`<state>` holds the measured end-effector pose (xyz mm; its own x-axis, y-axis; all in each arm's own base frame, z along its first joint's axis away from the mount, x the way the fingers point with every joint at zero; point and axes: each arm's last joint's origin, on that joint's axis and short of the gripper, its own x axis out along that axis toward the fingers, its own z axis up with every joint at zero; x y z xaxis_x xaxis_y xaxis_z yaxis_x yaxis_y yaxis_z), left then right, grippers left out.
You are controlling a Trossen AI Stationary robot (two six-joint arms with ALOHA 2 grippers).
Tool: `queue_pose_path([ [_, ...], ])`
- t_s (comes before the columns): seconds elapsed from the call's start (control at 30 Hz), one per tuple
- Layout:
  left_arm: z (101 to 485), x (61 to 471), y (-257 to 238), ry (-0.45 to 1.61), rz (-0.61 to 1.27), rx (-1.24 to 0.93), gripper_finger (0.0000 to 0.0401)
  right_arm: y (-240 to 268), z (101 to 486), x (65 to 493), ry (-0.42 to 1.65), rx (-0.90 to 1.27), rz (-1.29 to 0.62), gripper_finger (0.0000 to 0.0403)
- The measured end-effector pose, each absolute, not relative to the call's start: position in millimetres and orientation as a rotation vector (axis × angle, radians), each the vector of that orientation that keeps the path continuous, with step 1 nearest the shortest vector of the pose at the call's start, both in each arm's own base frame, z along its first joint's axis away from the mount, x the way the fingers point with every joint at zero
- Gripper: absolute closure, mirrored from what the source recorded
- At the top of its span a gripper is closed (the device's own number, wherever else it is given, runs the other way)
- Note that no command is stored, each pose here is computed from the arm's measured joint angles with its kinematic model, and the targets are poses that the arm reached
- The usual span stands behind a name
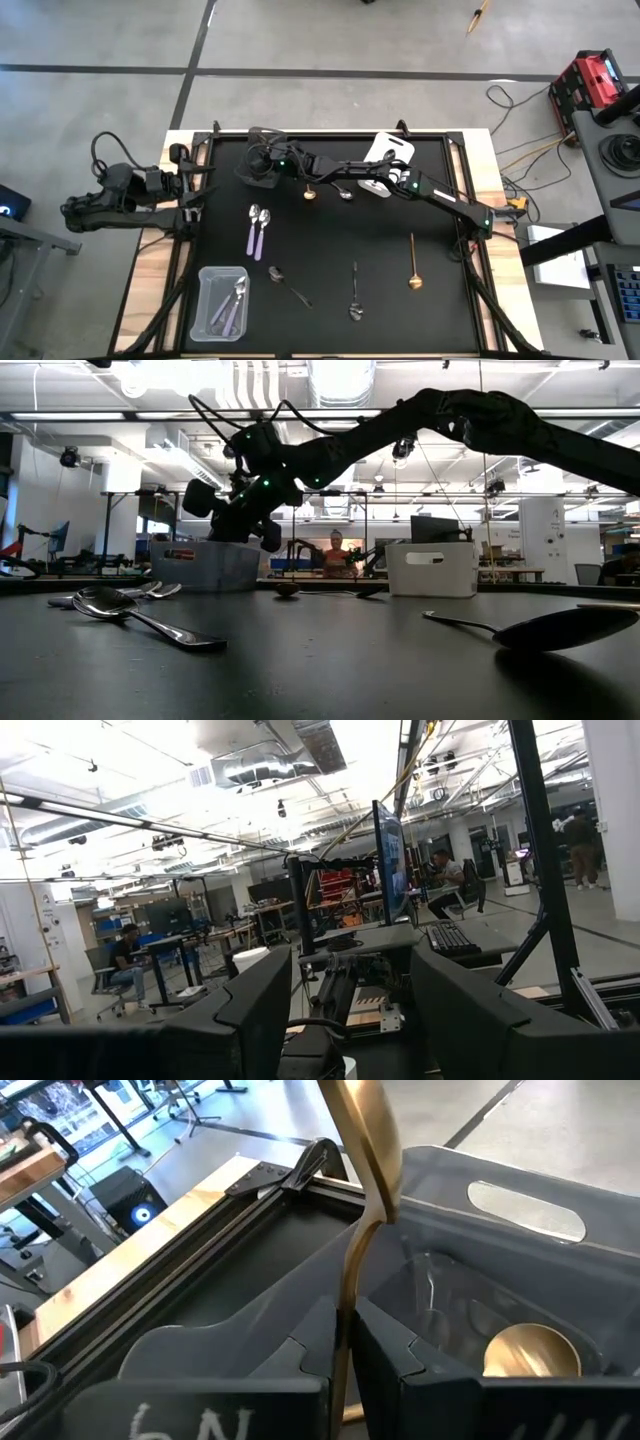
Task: Sort silverware by color (type)
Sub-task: Put the gold spoon into the black bin
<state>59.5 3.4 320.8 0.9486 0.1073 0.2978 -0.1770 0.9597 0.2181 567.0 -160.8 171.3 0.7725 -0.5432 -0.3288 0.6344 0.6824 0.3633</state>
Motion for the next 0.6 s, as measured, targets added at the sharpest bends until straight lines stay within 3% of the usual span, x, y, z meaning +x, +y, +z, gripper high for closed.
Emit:
queue_pose_path([
  [0.23, 320.8, 59.5, 3.4, -0.288, 0.146, 0.246, 0.0214, -160.8, 171.3, 567.0, 0.201, 0.482, -0.665, 0.0387],
  [0.6, 320.8, 59.5, 3.4, -0.288, 0.146, 0.246, 0.0214, -160.8, 170.7, 566.8, 0.208, 0.482, -0.667, 0.0344],
])
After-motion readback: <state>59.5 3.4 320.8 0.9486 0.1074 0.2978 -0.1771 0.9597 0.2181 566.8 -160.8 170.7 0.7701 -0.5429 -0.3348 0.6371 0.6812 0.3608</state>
